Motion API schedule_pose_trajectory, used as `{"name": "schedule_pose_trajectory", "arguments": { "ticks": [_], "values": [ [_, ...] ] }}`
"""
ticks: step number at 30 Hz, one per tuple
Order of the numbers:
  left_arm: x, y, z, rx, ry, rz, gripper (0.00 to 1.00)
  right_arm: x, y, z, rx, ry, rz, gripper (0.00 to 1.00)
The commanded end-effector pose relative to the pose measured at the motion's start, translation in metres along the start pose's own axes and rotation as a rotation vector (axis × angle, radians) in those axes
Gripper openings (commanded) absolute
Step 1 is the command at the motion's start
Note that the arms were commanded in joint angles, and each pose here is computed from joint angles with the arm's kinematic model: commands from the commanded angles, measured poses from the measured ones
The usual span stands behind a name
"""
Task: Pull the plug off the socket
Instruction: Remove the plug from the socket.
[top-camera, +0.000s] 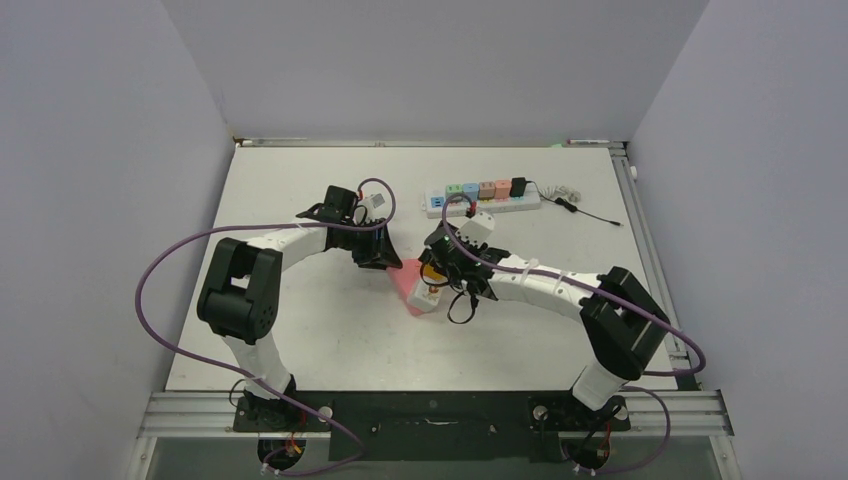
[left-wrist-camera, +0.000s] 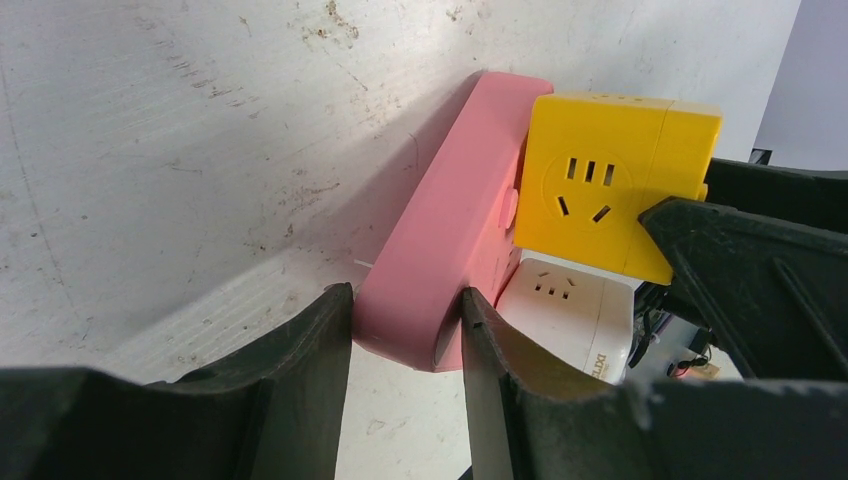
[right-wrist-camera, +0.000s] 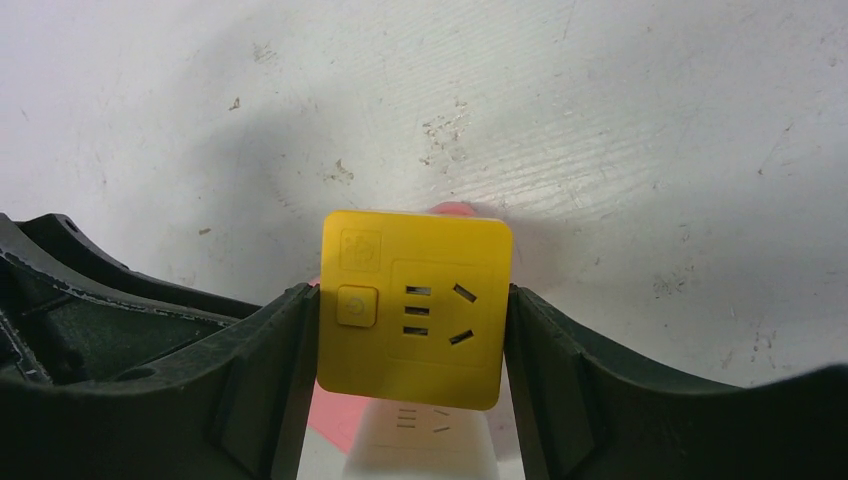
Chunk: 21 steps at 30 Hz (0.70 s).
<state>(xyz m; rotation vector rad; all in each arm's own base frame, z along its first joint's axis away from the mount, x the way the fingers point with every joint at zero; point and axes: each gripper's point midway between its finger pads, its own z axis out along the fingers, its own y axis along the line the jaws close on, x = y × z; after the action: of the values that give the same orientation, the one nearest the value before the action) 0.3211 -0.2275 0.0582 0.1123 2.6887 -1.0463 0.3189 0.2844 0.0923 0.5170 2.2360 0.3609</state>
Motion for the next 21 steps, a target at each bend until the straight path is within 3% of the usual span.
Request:
{"name": "schedule_pose_trajectory", "arguments": {
  "ticks": [1, 14, 21],
  "values": [
    [0.003, 0.005, 0.002, -0.05, 0.006, 0.026, 0.0, 0.025, -0.03, 0.008, 0.029, 0.134, -0.028, 0.05],
    [0.003, 0.01, 0.002, -0.078, 0.005, 0.025, 0.0, 0.05, -0.055, 0.029, 0.001, 0.255, 0.074, 0.05],
    [0.003, 0.012, 0.003, -0.085, 0.008, 0.019, 0.0, 0.049, -0.058, 0.032, 0.01, 0.236, 0.078, 0.05]
  ]
}}
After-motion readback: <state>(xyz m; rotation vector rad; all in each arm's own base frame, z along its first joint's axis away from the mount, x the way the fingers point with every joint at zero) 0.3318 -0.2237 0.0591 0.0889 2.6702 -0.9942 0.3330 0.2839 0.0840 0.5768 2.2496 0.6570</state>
